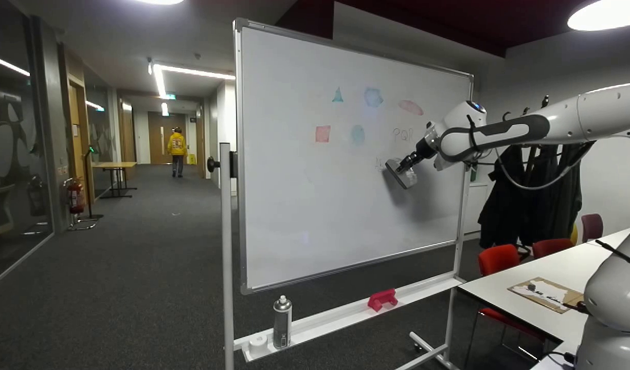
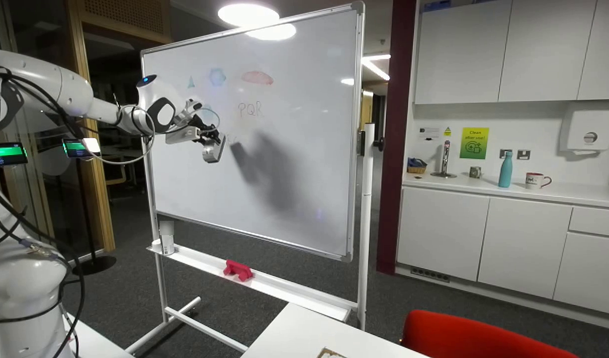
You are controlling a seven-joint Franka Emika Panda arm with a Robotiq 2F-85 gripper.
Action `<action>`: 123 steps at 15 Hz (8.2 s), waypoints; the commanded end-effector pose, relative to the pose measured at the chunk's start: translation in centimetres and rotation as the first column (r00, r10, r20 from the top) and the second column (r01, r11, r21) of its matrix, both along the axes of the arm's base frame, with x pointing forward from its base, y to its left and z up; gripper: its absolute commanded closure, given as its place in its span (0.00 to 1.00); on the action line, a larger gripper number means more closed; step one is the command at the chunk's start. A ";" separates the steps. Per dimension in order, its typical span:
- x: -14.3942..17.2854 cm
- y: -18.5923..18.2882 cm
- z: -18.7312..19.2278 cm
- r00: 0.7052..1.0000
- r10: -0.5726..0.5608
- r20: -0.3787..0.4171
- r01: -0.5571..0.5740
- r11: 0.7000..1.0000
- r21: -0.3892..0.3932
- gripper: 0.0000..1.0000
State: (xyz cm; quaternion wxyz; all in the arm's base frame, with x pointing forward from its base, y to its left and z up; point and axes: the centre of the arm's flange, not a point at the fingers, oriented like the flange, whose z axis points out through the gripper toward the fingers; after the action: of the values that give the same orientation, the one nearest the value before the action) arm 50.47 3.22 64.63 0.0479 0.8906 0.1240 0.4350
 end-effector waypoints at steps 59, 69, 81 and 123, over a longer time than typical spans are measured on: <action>2.7 1.6 -3.2 0.874 0.181 0.450 -0.106 0.977 -0.187 0.67; 2.3 1.5 -3.8 0.895 0.197 0.401 -0.126 0.972 -0.198 0.42; 4.6 2.1 -4.1 0.891 0.232 0.389 -0.145 0.960 -0.240 0.67; 8.5 -5.6 -0.7 0.910 -0.033 0.414 0.036 0.999 0.001 0.67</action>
State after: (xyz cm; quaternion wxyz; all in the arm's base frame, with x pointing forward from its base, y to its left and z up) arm 55.94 2.75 61.77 0.0803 0.7922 0.1462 0.5870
